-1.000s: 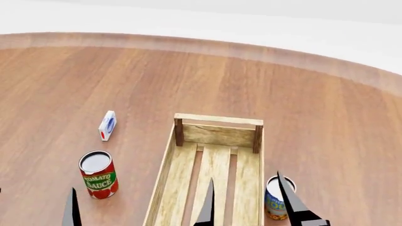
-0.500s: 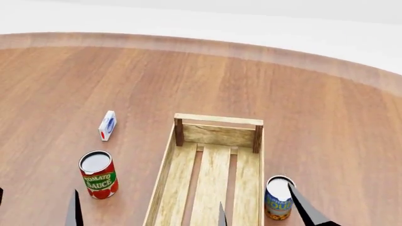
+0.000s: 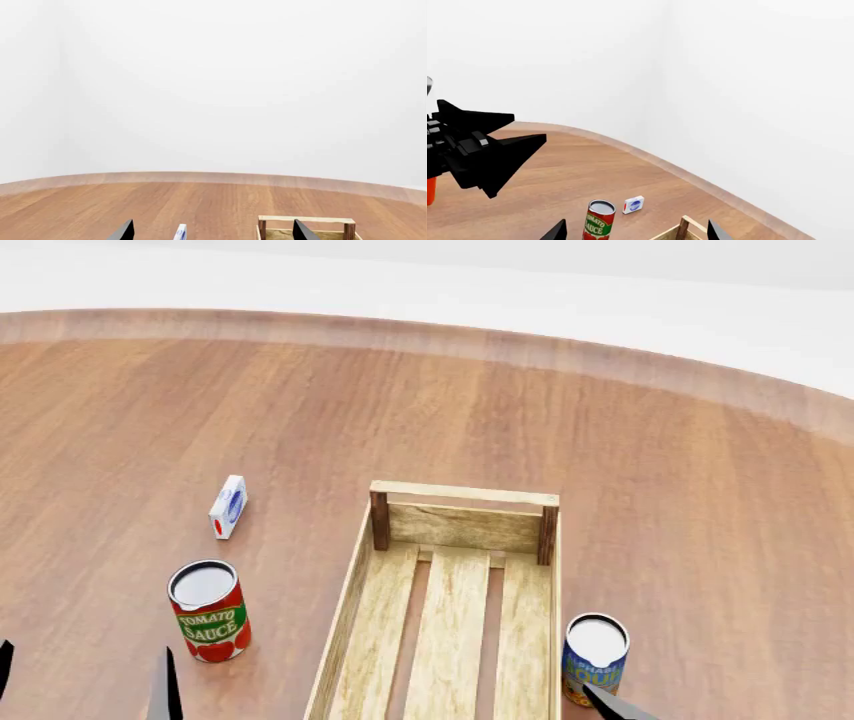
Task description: Pick up the butter and put it in the tray.
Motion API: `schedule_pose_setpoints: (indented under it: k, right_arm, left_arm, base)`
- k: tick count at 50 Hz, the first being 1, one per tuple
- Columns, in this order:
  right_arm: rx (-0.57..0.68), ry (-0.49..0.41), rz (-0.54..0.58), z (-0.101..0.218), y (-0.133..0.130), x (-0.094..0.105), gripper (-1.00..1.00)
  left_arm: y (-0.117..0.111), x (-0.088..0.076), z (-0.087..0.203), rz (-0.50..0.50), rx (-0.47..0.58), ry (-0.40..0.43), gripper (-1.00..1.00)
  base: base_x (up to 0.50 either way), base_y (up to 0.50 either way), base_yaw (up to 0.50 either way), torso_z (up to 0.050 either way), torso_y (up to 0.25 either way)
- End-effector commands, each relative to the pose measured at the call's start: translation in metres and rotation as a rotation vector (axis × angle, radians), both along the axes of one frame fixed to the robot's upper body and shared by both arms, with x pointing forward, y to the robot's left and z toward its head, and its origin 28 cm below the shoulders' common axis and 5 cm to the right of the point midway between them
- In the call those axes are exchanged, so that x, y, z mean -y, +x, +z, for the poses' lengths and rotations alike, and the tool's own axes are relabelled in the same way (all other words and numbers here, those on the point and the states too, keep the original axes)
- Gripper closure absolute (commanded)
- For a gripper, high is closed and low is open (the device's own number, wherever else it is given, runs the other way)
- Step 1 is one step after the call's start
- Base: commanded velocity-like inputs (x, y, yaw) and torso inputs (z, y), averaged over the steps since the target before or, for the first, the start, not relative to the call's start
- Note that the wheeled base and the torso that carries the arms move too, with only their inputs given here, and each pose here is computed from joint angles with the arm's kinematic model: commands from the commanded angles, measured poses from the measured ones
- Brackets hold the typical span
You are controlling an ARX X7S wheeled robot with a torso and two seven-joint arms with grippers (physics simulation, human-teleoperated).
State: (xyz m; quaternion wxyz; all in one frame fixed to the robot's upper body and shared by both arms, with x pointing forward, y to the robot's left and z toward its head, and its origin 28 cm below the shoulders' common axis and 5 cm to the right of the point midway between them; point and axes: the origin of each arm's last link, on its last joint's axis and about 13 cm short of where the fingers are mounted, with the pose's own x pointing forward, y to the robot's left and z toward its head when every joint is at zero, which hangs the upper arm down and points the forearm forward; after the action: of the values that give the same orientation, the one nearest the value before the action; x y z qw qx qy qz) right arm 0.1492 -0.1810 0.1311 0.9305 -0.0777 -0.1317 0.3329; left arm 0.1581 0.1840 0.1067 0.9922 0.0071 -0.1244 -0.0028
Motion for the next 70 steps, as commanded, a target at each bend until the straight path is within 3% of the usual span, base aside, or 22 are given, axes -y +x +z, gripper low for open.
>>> schedule_pose_setpoints:
  k: [1, 3, 5, 8, 12, 16, 24, 37, 43, 70]
  right_arm:
    - [0.003, -0.047, 0.105, -0.003, 0.002, 0.019, -1.00]
    - [-0.037, -0.082, 0.102, -0.007, 0.003, 0.021, -1.00]
    - [0.011, -0.084, 0.069, -0.011, 0.002, 0.024, -1.00]
    - [0.004, -0.099, 0.158, -0.015, 0.000, 0.028, -1.00]
    - [-0.099, -0.120, 0.206, -0.019, -0.001, 0.032, -1.00]
    - [-0.191, -0.067, 0.259, -0.021, -0.004, 0.039, -1.00]
    - [-0.236, -0.105, 0.240, -0.017, -0.002, 0.046, -1.00]
    - [-0.416, -0.179, 0.221, -0.016, 0.008, 0.051, -1.00]
    - [-0.556, -0.156, 0.244, -0.018, 0.006, 0.051, -1.00]
    - [-0.680, -0.362, 0.271, 0.009, 0.018, 0.052, -1.00]
  left_arm:
    - [0.005, -0.003, -0.002, 0.020, 0.013, 0.015, -1.00]
    - [0.005, -0.003, -0.002, 0.020, 0.013, 0.014, -1.00]
    - [0.005, -0.003, -0.003, 0.021, 0.011, 0.015, -1.00]
    - [0.005, -0.003, -0.003, 0.012, 0.009, 0.011, -1.00]
    - [0.005, -0.002, -0.004, 0.012, 0.009, 0.014, -1.00]
    - [0.004, -0.002, -0.003, 0.012, 0.009, 0.017, -1.00]
    - [0.005, -0.002, -0.004, 0.014, 0.009, 0.019, -1.00]
    - [0.006, -0.002, -0.005, 0.013, 0.007, 0.020, -1.00]
    - [0.005, -0.002, -0.005, 0.014, 0.011, 0.021, -1.00]
    - [0.004, -0.002, -0.004, 0.013, 0.010, 0.023, -1.00]
  base:
    - [0.00, 0.00, 0.00, 0.000, 0.000]
    - [0.00, 0.00, 0.00, 0.000, 0.000]
    - [0.00, 0.00, 0.00, 0.000, 0.000]
    - [0.00, 0.00, 0.00, 0.000, 0.000]
    - [0.00, 0.00, 0.00, 0.000, 0.000]
    - [0.00, 0.00, 0.00, 0.000, 0.000]
    - [0.00, 0.00, 0.00, 0.000, 0.000]
    - [0.00, 0.00, 0.00, 0.000, 0.000]
    - [0.00, 0.00, 0.00, 0.000, 0.000]
    - [0.00, 0.00, 0.00, 0.000, 0.000]
